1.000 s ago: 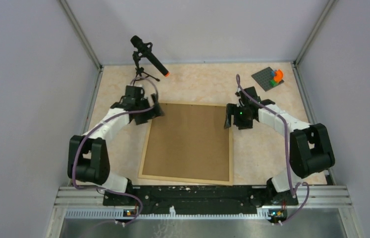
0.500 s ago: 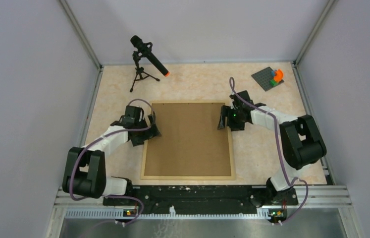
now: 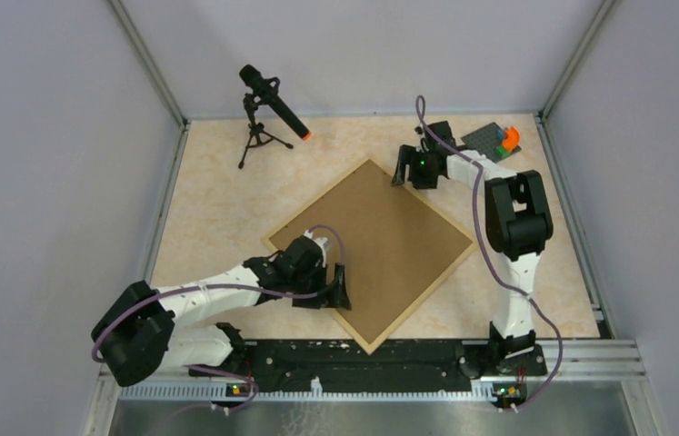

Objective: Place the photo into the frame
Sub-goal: Adjust the photo frame at the center of the board.

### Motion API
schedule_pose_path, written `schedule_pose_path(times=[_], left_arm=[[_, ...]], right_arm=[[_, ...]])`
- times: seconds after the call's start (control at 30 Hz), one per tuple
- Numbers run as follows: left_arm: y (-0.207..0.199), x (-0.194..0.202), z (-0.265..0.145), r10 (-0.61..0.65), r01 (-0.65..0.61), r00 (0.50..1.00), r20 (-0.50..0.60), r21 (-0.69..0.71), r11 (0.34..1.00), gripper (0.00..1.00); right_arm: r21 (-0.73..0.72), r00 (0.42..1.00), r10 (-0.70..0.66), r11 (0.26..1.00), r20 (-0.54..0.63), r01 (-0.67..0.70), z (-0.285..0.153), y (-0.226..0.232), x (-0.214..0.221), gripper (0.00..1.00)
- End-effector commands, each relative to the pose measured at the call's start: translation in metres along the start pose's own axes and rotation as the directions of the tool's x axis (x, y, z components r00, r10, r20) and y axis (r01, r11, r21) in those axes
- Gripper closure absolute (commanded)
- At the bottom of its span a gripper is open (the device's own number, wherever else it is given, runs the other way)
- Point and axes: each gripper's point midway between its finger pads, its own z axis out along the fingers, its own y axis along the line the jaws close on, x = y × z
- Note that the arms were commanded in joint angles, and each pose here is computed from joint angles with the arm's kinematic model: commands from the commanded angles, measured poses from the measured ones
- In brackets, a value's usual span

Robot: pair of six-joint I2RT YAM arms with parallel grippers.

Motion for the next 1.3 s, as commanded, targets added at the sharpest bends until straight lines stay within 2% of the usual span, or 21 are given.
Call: schedule_pose_path(times=[0.0, 0.1, 0.13, 0.27, 0.37, 0.43, 0.53, 0.63, 0.73, 0.8, 0.87, 0.97, 1.1, 1.2, 1.27], left_arm=[[-0.031, -0.003, 0.012, 0.066, -0.065, 0.998, -0.012, 0.063, 0.996, 0.01], [-0.042, 0.000, 0.014, 0.127, -0.126, 0.992, -0.017, 0.048, 0.991, 0.01], [-0.042, -0.003, 0.010, 0.148, -0.148, 0.989, 0.015, 0.022, 0.989, 0.01], [-0.047, -0.008, -0.013, 0.213, -0.215, 0.970, 0.116, 0.006, 0.977, 0.01], [-0.048, -0.021, -0.033, 0.225, -0.234, 0.947, 0.230, 0.009, 0.972, 0.01], [-0.049, -0.036, -0.045, 0.219, -0.230, 0.923, 0.316, -0.003, 0.973, 0.01], [-0.066, -0.066, -0.057, 0.196, -0.225, 0.876, 0.441, 0.013, 0.974, 0.01], [-0.097, -0.094, -0.055, 0.213, -0.279, 0.852, 0.478, 0.070, 0.958, 0.01], [-0.124, -0.117, -0.033, 0.214, -0.295, 0.874, 0.436, 0.127, 0.947, 0.01], [-0.145, -0.120, -0.013, 0.220, -0.313, 0.917, 0.333, 0.256, 0.915, 0.01], [-0.152, -0.113, 0.020, 0.242, -0.281, 0.959, 0.150, 0.364, 0.888, 0.01], [-0.157, -0.095, 0.057, 0.286, -0.259, 0.958, -0.012, 0.394, 0.882, 0.04], [-0.157, -0.055, 0.087, 0.290, -0.200, 0.946, -0.148, 0.440, 0.875, 0.04], [-0.159, -0.024, 0.098, 0.285, -0.158, 0.931, -0.227, 0.453, 0.877, 0.04], [-0.165, -0.017, 0.103, 0.294, -0.161, 0.928, -0.230, 0.466, 0.870, 0.04]], right_arm=[[-0.264, 0.994, -0.008, 0.964, -0.111, -0.022, 0.022, 0.093, 0.013, 0.31], [-0.249, 0.990, -0.067, 0.968, -0.126, 0.033, 0.027, 0.117, -0.003, 0.31], [-0.229, 0.990, -0.073, 0.972, -0.124, 0.043, 0.021, 0.118, -0.011, 0.30], [0.049, 0.988, -0.149, 0.987, -0.028, 0.151, -0.031, 0.087, -0.055, 0.28], [0.240, 0.990, -0.138, 0.961, -0.012, 0.137, -0.083, 0.042, -0.050, 0.25], [0.198, 0.999, -0.011, 0.980, 0.035, 0.004, -0.107, 0.012, -0.036, 0.25], [0.017, 0.975, 0.191, 0.981, 0.109, -0.194, -0.136, -0.024, -0.004, 0.29], [0.022, 0.952, 0.264, 0.962, 0.156, -0.271, -0.145, -0.060, 0.031, 0.32], [0.049, 0.944, 0.303, 0.949, 0.132, -0.311, -0.134, -0.076, 0.059, 0.36], [0.048, 0.940, 0.320, 0.944, 0.120, -0.327, -0.124, -0.079, 0.066, 0.41], [0.049, 0.938, 0.330, 0.941, 0.106, -0.336, -0.113, -0.083, 0.070, 0.45], [0.044, 0.939, 0.334, 0.940, 0.086, -0.338, -0.097, -0.088, 0.071, 0.50], [0.015, 0.949, 0.311, 0.950, 0.049, -0.312, -0.079, -0.087, 0.072, 0.54], [-0.028, 0.962, 0.273, 0.962, 0.004, -0.273, -0.066, -0.075, 0.072, 0.54], [-0.062, 0.972, 0.233, 0.970, -0.020, -0.234, -0.058, -0.061, 0.071, 0.55]])
